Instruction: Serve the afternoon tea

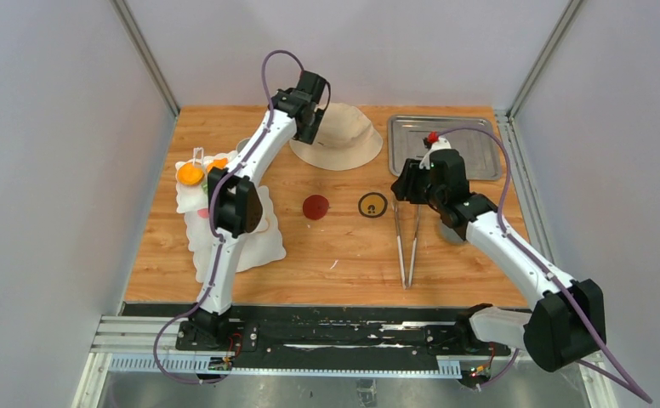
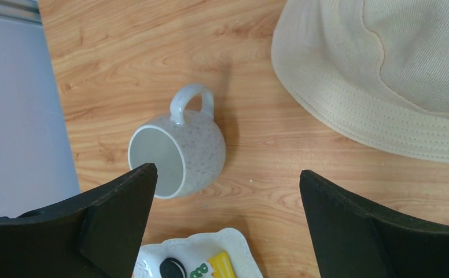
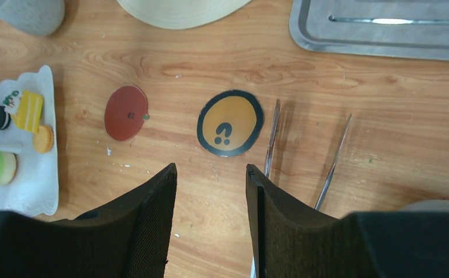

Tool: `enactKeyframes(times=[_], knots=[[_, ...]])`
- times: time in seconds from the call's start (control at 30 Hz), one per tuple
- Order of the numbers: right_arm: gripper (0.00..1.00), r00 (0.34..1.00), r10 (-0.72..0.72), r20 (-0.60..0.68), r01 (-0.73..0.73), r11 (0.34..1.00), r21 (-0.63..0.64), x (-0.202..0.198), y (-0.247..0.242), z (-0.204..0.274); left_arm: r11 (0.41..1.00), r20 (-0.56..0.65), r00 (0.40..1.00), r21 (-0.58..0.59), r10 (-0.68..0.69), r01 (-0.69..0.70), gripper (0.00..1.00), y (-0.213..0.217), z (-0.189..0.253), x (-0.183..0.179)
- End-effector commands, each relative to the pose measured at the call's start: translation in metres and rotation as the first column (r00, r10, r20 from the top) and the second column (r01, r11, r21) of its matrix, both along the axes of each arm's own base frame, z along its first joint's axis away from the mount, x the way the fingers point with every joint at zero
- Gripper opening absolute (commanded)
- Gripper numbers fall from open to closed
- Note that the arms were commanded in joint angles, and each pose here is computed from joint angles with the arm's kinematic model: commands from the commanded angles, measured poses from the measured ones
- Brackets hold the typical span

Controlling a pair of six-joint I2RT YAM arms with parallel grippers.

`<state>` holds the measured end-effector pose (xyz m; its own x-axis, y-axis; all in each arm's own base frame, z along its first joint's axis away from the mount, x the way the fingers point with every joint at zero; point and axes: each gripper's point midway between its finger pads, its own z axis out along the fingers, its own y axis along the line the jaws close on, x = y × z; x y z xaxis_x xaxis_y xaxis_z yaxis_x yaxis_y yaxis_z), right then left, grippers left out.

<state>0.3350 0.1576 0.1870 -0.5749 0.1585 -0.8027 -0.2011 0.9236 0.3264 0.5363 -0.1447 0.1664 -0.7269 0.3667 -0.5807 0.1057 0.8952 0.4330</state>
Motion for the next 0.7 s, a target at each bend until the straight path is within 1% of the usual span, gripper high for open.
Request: enactKeyframes(times=[0.0, 0.1, 0.27, 0.4, 0.53, 0.67], knots=[[0.47, 0.998, 0.038, -0.056, -0.038, 0.999, -0.006, -0.004, 0.002, -0.014, 0.998, 0.007, 0.999, 0.049, 0.032, -0.032, 0.98, 0.012, -0.005, 0.005], [0.47, 0.997, 0.038, -0.06, -0.039, 0.999, -0.007, -0.004, 0.002, -0.015, 0.999, -0.023, 0.999, 0.044, 0.026, -0.025, 1.0, 0.021, -0.017, 0.01], [0.46, 0.997, 0.048, -0.066, -0.048, 0.999, -0.005, -0.003, 0.004, -0.017, 1.0, -0.062, 0.998, 0.001, 0.001, -0.001, 0.95, 0.026, -0.035, 0.016], [0.46, 0.995, 0.058, -0.081, -0.058, 0.998, -0.003, -0.003, 0.007, -0.02, 1.0, -0.065, 0.998, 0.016, 0.01, -0.009, 0.92, 0.03, -0.039, 0.014], [0.46, 0.993, 0.07, -0.094, -0.07, 0.998, 0.003, -0.004, 0.009, -0.022, 1.0, -0.061, 0.998, -0.007, 0.016, -0.016, 0.92, 0.028, -0.035, 0.008], [0.45, 0.992, 0.073, -0.098, -0.073, 0.997, 0.007, -0.004, 0.01, -0.022, 1.0, -0.048, 0.999, -0.025, -0.002, 0.001, 0.93, 0.022, -0.017, -0.004]])
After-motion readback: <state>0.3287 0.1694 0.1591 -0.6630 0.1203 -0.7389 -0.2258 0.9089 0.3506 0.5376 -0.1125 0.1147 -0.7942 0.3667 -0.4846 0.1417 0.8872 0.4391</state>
